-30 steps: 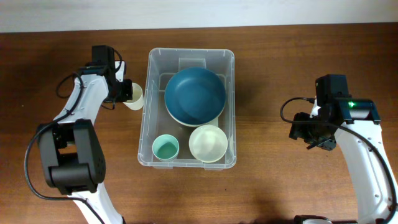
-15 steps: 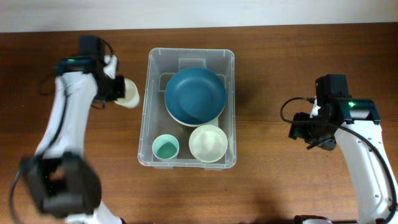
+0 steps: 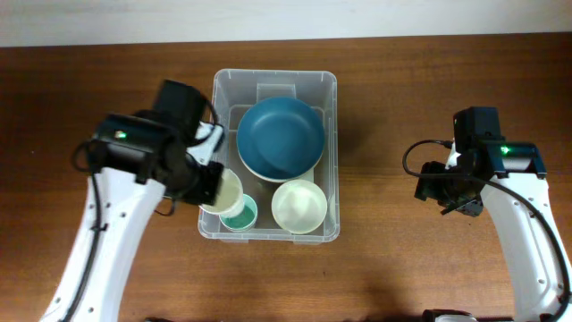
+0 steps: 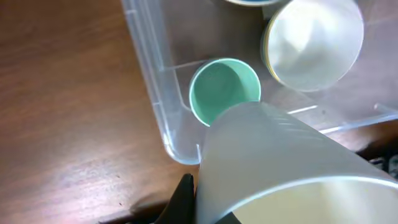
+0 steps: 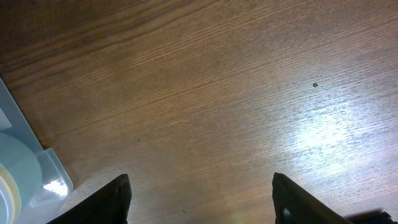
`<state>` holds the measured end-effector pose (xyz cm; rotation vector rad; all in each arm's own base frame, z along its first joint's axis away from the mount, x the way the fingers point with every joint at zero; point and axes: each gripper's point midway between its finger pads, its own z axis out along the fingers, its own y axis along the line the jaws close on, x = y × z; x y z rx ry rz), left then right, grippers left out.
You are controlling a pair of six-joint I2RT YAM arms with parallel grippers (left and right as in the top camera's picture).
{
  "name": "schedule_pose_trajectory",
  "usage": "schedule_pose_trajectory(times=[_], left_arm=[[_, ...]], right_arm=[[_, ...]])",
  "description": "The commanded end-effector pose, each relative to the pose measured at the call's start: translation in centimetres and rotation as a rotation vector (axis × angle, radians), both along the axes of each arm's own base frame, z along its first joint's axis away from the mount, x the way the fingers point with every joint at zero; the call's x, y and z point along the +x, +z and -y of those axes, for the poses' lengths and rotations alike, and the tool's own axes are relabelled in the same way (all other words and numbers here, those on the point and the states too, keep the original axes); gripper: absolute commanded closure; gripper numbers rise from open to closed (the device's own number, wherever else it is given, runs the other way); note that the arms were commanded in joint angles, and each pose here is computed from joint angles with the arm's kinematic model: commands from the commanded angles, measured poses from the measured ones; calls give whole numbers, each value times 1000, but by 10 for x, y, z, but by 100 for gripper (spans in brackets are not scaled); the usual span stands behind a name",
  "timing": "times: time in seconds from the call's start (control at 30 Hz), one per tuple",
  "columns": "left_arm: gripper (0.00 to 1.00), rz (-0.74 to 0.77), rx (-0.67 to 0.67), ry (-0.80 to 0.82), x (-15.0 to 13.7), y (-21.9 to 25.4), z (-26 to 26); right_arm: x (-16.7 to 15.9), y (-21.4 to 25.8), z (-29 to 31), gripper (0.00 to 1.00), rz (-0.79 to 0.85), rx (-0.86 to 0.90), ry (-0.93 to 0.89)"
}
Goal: Pack container
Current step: 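Place the cream cup onto the cups in the container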
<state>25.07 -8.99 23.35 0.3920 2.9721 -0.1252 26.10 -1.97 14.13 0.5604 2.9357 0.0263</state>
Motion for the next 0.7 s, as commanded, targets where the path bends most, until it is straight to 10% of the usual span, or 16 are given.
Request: schedule_pose_trajectory(times=[0.0, 0.17, 0.33, 0.67], left_arm=[[100, -59, -10, -11, -6, -24, 8], [97, -90, -7, -11, -5, -55, 9], [39, -46, -21, -12, 6, -56, 13], [38, -24, -28, -12, 11, -56, 14]], right_arm=[[-1, 2, 3, 32, 6, -13, 1], [-1, 2, 3, 32, 3, -13, 1], [-2, 2, 3, 32, 2, -13, 0], [1, 2, 3, 32, 11, -14, 0]])
